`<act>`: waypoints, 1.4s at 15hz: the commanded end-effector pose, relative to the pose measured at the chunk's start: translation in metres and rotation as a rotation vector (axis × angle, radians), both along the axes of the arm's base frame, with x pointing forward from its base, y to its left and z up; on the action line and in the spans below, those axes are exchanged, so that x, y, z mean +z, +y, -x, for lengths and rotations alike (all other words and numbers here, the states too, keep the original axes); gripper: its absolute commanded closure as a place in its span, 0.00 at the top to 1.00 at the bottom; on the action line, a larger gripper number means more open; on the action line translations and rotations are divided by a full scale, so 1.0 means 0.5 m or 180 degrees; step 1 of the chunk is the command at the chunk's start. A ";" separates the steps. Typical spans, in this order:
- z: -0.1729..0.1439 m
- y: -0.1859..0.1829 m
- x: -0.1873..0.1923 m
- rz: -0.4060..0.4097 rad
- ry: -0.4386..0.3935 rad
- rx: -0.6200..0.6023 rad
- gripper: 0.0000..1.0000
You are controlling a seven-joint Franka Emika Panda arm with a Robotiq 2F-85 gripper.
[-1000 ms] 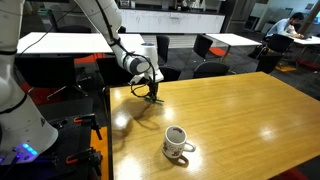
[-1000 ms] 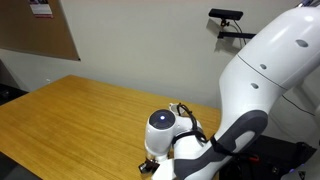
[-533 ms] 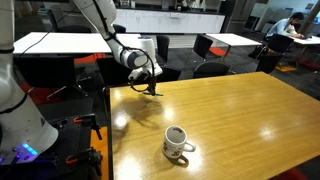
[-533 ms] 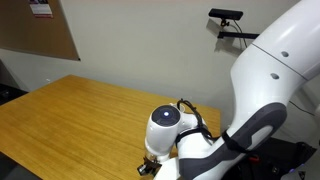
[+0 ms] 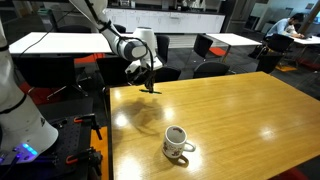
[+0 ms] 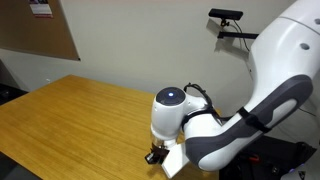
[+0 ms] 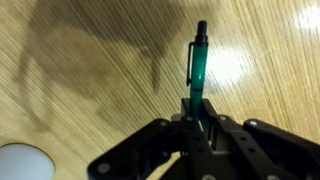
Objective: Pick up the pen and put it in the cup
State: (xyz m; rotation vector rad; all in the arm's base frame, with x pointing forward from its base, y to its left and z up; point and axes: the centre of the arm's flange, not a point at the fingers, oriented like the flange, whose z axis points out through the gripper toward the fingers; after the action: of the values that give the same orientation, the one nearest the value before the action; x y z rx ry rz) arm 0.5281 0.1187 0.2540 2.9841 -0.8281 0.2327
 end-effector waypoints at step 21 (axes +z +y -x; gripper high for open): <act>0.051 -0.046 0.075 0.1175 -0.0366 -0.0863 0.03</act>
State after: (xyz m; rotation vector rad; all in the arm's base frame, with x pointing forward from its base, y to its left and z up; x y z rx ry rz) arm 0.5069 0.0931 0.2925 2.6287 -0.9586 0.4358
